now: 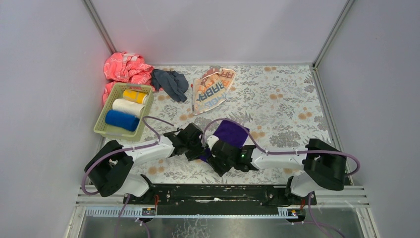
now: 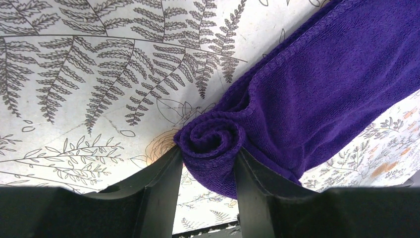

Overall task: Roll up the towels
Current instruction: Roll the towel at the center of the board.

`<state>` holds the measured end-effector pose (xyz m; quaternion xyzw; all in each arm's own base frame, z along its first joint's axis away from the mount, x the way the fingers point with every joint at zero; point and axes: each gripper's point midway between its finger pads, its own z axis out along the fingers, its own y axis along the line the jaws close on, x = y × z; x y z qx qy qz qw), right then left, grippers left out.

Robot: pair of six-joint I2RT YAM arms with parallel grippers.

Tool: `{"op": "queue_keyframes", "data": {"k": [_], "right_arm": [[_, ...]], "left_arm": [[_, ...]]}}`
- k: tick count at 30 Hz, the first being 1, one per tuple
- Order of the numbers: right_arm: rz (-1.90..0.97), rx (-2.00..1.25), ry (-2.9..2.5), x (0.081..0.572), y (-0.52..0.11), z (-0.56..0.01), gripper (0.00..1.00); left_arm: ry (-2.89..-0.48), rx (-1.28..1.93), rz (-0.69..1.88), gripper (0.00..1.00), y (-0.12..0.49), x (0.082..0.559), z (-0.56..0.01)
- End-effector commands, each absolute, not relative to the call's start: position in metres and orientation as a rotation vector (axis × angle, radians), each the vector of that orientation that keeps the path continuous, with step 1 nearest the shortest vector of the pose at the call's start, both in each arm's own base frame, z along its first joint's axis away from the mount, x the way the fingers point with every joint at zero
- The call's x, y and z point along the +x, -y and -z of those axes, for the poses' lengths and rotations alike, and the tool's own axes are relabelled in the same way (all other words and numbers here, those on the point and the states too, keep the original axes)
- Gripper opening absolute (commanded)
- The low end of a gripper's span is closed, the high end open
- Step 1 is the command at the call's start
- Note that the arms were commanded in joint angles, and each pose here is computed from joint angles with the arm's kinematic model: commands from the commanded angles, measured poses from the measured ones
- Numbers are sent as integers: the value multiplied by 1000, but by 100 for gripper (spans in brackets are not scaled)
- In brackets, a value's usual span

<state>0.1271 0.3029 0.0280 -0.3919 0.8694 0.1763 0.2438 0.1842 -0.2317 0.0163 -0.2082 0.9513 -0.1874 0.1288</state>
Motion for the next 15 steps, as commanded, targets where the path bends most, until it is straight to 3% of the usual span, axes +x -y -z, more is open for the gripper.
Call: {"op": "queue_keyframes", "data": {"k": [1, 7, 15], "right_arm": [[-196, -1159, -2363, 135, -280, -11, 61], [23, -1239, -2354, 136, -275, 7, 59], [-39, -1362, -2286, 126, -330, 5, 52]], "left_arm": [[-2778, -578, 355, 42, 206, 180, 4], [-2776, -612, 300, 42, 189, 183, 9], [-2729, -710, 267, 42, 150, 190, 3]]}}
